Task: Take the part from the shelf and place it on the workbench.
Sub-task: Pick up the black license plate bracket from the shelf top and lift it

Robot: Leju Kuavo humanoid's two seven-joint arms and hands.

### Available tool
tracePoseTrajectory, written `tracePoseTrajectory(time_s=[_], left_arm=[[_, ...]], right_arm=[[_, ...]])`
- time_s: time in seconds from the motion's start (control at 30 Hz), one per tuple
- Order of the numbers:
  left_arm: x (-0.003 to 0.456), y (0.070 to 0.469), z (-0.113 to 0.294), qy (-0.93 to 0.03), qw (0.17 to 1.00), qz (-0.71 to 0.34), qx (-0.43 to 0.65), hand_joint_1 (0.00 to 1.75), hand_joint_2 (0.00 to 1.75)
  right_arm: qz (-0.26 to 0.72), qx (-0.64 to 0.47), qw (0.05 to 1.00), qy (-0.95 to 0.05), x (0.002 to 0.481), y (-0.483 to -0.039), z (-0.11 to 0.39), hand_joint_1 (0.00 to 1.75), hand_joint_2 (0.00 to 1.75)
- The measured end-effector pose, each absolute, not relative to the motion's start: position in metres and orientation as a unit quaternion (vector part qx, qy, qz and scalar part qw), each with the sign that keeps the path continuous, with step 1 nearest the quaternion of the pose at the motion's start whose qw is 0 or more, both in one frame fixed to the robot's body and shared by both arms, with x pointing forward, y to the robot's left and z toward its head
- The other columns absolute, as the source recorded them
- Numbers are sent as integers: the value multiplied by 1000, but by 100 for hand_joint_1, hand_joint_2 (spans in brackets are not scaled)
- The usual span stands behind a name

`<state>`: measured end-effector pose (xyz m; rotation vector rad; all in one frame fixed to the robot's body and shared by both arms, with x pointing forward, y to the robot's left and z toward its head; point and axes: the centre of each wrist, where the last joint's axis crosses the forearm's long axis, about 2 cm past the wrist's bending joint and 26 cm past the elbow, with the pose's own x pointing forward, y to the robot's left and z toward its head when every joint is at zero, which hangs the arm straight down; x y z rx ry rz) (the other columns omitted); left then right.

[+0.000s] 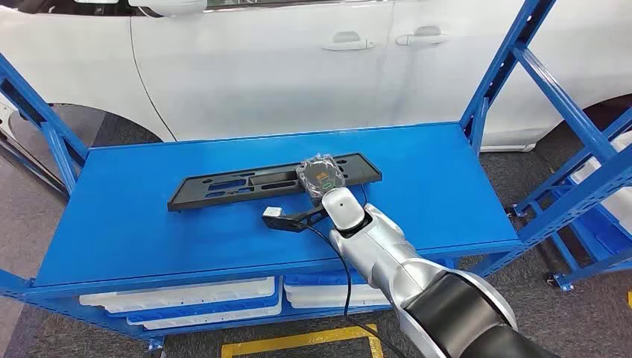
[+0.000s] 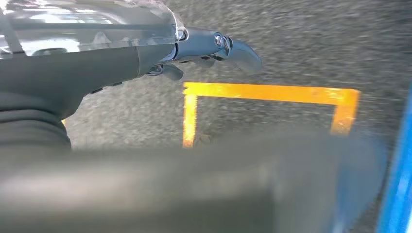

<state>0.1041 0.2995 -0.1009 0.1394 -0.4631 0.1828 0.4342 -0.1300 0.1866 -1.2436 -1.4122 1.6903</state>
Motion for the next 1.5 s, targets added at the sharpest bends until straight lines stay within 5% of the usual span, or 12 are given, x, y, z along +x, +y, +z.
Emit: tracePoseTrajectory(time_s=[0.43,0.87,1.17,1.5], left_arm=[[102,299,-101,-256,960,92,60,0,175],[101,297,-102,-286,950,110,54,0,175],[93,297,-103,-311,934,154,82,0,175],[67,305,-108,-294,936,163,106,0,175]], right_arm=[[625,-465,304,-549,434,-133,186,175,175],[475,-334,386,-717,443,-147,205,175,175],[243,-153,401,-870,423,-174,215,175,175],[7,225,302,-926,345,-207,225,175,175]])
